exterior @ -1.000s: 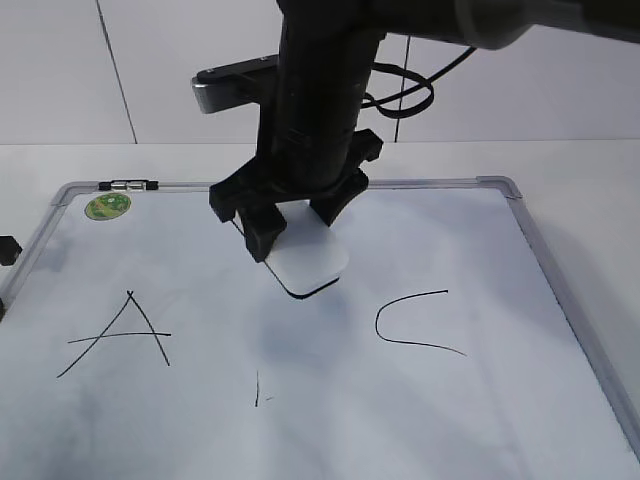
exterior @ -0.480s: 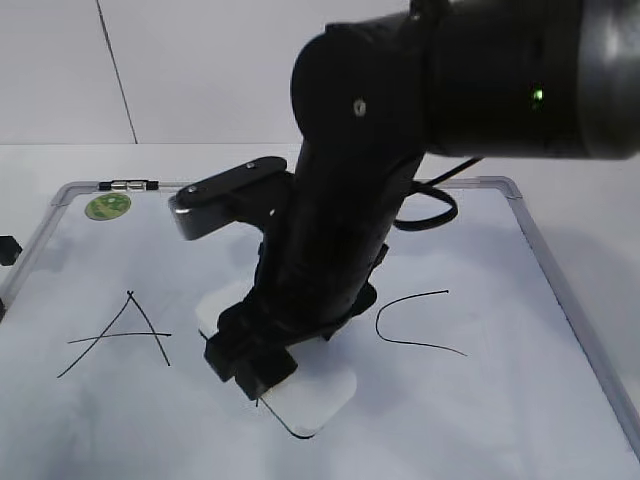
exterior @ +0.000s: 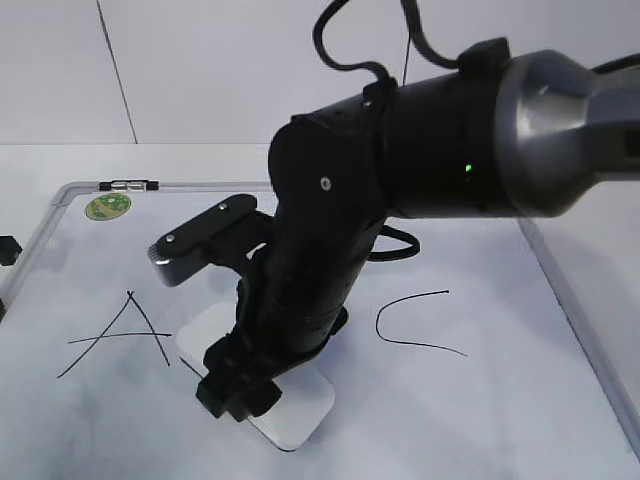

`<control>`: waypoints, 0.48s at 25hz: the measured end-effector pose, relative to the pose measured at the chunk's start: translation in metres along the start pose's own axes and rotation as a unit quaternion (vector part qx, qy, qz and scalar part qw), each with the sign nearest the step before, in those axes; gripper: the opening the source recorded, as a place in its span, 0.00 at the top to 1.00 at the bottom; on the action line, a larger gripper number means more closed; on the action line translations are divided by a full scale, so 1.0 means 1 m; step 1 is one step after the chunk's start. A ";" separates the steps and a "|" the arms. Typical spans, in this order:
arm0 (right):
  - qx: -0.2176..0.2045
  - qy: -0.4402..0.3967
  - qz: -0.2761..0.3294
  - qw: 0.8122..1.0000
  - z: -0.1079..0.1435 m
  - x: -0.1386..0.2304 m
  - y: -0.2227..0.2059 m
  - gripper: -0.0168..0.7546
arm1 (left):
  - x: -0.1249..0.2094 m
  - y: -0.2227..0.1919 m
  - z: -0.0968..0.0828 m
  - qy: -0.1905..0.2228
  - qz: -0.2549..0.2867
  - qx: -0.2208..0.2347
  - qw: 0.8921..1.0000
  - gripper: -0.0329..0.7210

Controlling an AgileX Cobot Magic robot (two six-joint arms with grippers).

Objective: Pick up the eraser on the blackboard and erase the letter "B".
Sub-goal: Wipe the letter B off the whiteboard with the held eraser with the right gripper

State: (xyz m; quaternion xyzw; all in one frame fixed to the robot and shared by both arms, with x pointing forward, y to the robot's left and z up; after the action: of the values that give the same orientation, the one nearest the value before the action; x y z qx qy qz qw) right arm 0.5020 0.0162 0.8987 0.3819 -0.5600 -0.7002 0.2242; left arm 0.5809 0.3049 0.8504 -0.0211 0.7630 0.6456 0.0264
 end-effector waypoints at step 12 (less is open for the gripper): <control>-0.006 0.058 0.037 0.998 0.003 0.010 -0.020 0.30 | 0.000 0.000 0.000 0.000 0.000 0.000 1.000 0.94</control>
State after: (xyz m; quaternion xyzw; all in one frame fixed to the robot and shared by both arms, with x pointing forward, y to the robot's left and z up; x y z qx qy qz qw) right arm 0.4954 0.0158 0.8770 0.3994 -0.5553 -0.6716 0.2847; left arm 0.5809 0.3049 0.8504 -0.0211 0.7630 0.6456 0.0264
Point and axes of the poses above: a point on each arm's last joint axis where the gripper is mounted, y pointing back along that axis away from the gripper, z along the wrist's bending axis when the last joint is at zero, x = y × z, the point moved 8 cm from there along -y, pointing out along that axis toward the gripper
